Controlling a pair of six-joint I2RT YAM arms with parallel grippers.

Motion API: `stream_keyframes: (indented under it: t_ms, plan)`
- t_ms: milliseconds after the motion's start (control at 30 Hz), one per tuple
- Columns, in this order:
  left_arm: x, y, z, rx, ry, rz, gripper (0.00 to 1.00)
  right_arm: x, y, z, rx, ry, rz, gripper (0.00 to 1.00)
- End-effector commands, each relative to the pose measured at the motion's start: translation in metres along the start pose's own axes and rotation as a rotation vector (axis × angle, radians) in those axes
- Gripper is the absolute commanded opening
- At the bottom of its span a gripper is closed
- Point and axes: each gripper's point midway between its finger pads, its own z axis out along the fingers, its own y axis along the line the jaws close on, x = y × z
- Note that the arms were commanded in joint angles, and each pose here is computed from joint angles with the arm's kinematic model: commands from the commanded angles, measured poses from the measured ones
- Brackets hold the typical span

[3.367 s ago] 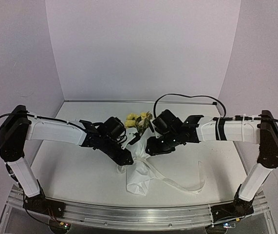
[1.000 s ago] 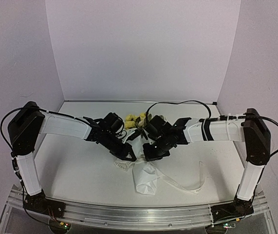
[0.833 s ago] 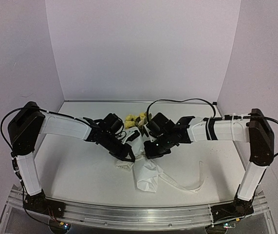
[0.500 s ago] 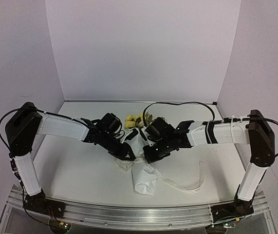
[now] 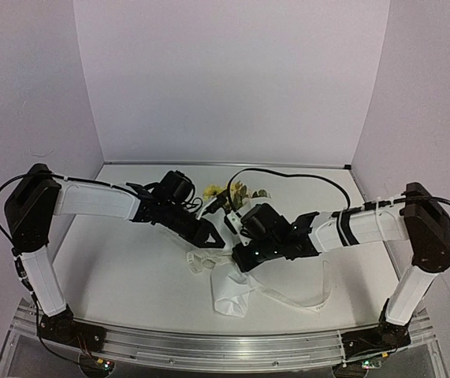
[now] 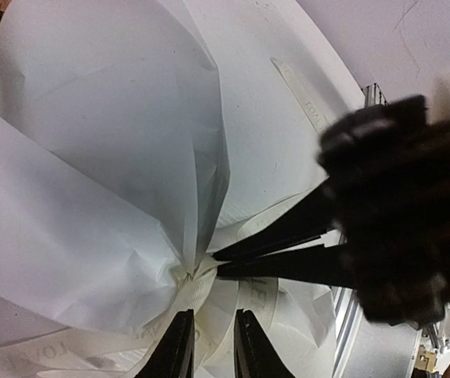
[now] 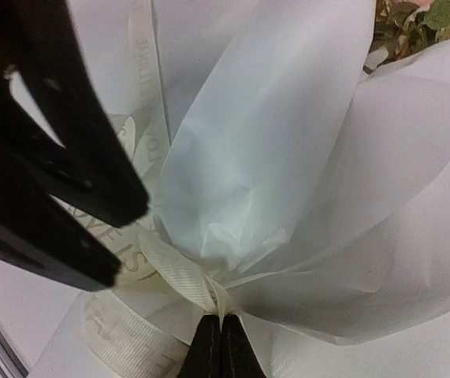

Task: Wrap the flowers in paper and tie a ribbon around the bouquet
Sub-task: Cross the half-tied ribbon with the folded bouquet.

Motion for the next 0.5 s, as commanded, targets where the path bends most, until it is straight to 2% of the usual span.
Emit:
stream_keyframes:
  t_ms: [0,467]
  plan:
    - [-0.016,-0.005,0.01,0.041,-0.003,0.064,0.21,-0.038,0.009,-0.019,-0.016,-0.156,-0.033,0.0]
    - [-0.004,-0.002,0.021,0.049,0.032,0.06,0.22,-0.043,0.003,-0.021,0.02,-0.208,-0.04,0.0]
